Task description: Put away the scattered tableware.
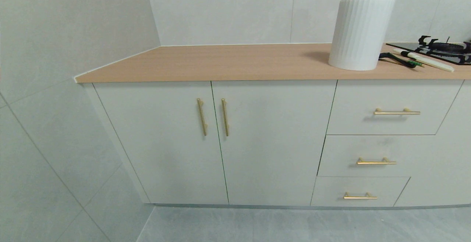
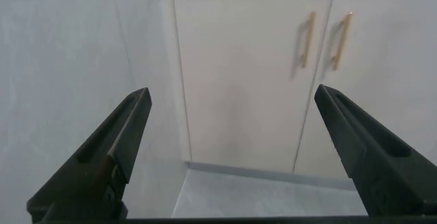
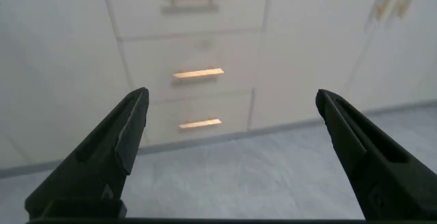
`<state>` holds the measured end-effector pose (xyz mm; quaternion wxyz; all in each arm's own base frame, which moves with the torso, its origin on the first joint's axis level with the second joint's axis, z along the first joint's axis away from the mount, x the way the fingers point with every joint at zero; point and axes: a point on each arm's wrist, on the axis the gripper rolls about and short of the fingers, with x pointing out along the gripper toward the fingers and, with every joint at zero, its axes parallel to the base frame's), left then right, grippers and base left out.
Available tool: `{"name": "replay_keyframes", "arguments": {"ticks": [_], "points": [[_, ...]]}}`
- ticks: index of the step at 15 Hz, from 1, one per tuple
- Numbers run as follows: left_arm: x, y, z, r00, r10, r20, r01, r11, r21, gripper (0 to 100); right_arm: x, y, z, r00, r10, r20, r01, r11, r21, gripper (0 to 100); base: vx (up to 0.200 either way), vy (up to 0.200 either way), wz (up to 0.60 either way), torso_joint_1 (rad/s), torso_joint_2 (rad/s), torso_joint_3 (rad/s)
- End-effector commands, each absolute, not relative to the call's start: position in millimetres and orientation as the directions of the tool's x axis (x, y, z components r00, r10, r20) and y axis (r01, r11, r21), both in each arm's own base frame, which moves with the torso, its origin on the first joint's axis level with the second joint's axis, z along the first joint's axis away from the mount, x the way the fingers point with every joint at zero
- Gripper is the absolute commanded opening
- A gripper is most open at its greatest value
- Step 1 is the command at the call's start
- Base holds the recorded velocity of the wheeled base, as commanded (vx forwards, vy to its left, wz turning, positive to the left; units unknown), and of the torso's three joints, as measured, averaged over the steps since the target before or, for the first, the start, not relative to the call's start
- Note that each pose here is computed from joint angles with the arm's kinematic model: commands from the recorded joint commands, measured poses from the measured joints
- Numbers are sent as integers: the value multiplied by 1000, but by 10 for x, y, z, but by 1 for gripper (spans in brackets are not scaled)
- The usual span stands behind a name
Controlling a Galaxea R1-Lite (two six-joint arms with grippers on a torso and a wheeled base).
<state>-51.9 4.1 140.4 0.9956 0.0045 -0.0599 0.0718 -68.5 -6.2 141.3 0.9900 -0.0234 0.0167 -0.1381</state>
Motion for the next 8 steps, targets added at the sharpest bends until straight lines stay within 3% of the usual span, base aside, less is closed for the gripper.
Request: {"name": "replay_keyframes", "arguments": {"ticks": [1,3,4,8], "points": [[-408,39,1145,984,163,71,-163,987,-6,100,-514,-61,1165,959,-280,-40,278,959,-54,100,0,0,0,0,0,0],[-270,37,893,986,159,54,-159,987,-3,100,-239,-38,877,977,-177,118,182,983,-34,100,0,0,0,0,0,0],[-237,35,825,987,151,58,-151,988,-1,100,-238,-26,885,984,-124,126,129,991,-33,100,0,0,0,0,0,0],[-228,12,756,999,48,2,-48,999,5,100,-227,5,750,1000,18,-6,-18,1000,-15,100,0,0,0,0,0,0]]}}
